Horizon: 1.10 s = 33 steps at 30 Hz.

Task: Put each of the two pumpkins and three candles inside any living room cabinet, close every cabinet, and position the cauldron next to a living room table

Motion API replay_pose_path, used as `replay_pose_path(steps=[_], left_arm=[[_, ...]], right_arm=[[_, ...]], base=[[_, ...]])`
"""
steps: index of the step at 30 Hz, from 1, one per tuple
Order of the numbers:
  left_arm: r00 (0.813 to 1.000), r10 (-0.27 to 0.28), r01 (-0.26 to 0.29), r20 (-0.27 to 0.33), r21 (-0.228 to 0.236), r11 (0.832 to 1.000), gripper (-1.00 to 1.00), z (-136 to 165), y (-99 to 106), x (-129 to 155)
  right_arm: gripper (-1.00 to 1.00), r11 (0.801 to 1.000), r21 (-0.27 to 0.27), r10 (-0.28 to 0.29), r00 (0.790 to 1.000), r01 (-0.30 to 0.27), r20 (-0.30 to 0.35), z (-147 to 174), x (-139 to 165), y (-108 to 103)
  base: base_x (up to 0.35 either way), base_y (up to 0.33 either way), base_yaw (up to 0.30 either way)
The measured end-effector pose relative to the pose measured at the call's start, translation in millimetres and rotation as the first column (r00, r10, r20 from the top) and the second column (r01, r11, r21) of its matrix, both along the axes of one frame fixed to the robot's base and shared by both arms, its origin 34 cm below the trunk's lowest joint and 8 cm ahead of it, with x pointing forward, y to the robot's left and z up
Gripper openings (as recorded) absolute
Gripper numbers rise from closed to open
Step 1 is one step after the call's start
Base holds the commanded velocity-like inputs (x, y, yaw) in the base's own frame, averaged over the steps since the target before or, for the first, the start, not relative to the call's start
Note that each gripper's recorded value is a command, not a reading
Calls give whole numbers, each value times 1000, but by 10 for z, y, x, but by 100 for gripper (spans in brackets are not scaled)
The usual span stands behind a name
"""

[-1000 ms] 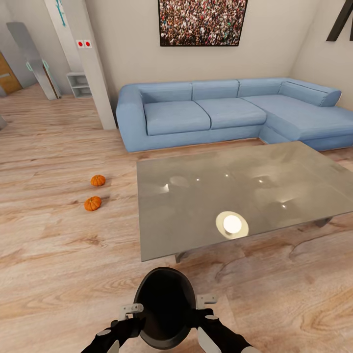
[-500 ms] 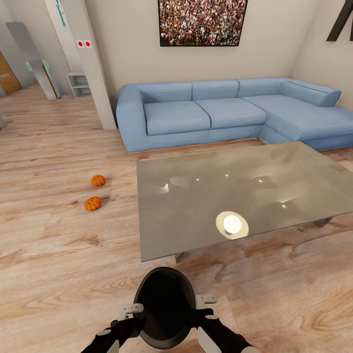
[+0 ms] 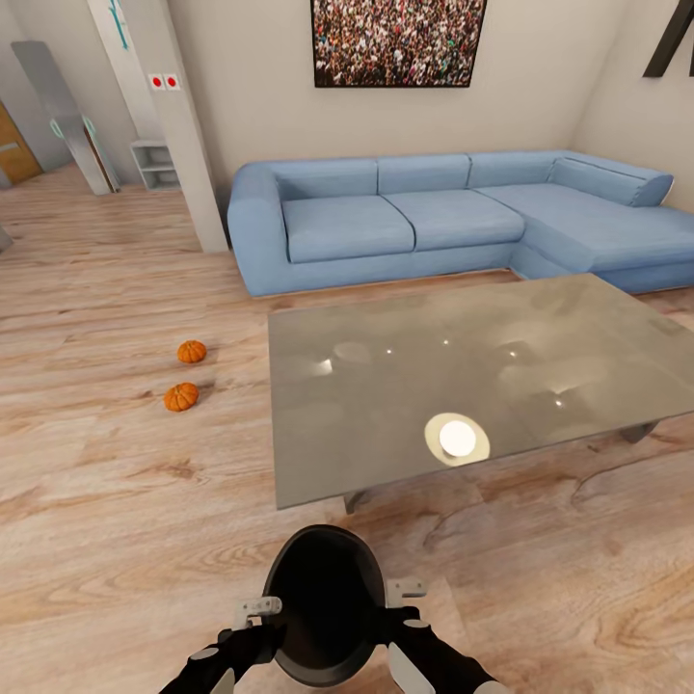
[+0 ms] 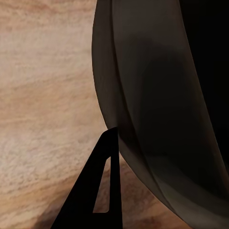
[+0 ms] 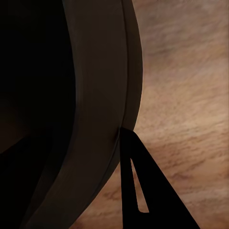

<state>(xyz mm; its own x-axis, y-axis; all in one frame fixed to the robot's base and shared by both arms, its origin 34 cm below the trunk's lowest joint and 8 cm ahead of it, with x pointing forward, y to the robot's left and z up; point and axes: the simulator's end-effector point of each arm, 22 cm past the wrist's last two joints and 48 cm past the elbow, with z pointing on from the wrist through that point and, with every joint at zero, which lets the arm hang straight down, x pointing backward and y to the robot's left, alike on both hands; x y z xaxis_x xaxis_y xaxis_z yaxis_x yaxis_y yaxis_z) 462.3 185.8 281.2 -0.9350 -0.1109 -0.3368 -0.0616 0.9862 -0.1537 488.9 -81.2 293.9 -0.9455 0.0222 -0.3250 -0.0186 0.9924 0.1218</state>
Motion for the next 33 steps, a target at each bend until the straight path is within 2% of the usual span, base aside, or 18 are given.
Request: replay_pose_path(steps=[17,33], left_arm=[[1000,-1,1,-1,0,1000,-100,-281,1,-62],[1000,0,0,1,1,1000,-100,-279,2,-57]], right_arm=[[-100,1000,0,-1,1000,1,-1,-282,-64,1],[-100,1000,-1,-1,1000,1,1,-279,-58,2]], base=[[0,0,0],[0,0,0]])
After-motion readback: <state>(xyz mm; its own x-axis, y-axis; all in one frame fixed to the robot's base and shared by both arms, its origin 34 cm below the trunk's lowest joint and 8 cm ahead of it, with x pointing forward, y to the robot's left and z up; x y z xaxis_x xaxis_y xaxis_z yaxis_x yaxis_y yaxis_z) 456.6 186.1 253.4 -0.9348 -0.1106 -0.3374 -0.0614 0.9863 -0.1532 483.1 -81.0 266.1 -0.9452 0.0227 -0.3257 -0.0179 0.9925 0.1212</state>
